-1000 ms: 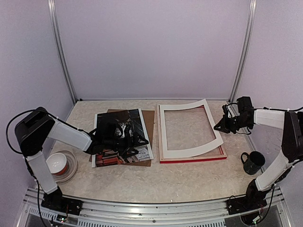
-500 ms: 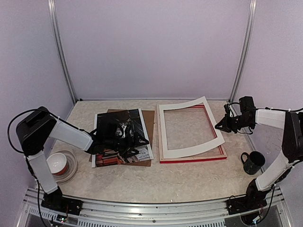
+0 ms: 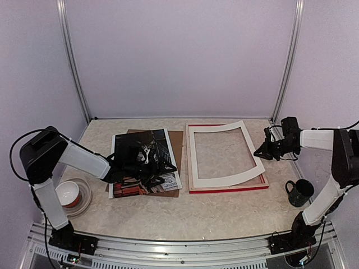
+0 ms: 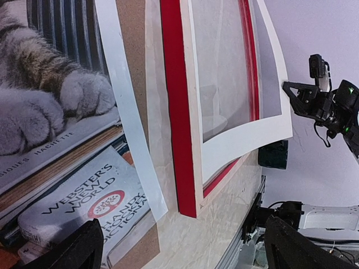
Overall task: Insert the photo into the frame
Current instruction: Place the mat board on the glass panel.
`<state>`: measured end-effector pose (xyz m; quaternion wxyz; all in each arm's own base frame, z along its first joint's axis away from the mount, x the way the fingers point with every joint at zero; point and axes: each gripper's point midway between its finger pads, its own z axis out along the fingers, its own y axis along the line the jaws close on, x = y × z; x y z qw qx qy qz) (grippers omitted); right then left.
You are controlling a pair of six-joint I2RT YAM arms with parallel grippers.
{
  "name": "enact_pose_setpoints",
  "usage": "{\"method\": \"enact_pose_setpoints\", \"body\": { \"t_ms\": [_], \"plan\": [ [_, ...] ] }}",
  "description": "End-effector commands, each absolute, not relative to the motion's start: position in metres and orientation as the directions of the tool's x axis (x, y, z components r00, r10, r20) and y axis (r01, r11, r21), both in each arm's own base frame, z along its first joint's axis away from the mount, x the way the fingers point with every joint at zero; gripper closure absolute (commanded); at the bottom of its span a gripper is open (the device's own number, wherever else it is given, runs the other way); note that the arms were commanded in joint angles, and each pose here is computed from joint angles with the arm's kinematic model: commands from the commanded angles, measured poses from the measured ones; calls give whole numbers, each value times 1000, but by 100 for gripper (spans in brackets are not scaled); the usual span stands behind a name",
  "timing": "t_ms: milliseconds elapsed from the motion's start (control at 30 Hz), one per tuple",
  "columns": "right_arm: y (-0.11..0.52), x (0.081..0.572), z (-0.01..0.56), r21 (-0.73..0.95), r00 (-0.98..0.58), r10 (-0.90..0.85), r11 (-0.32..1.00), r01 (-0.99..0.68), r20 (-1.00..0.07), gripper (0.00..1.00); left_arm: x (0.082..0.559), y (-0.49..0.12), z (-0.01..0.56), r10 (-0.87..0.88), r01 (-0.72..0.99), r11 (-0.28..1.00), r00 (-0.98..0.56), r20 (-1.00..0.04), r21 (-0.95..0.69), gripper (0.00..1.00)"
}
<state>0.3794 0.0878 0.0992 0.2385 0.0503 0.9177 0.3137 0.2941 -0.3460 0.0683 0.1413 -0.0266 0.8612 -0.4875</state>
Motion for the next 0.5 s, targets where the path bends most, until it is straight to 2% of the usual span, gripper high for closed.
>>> {"method": "enact_pose_setpoints", "body": {
  "t_ms": [0,467],
  "plan": [
    [81,379,93,597,-886,261,802,-23,-384,100,299,-350,73,-183,111,504,-955,-232,-856,1],
    [84,379,85,613,-892,260,789,-23,-369,100,299,-351,72,-185,108,502,-956,-229,-858,1]
  ]
}}
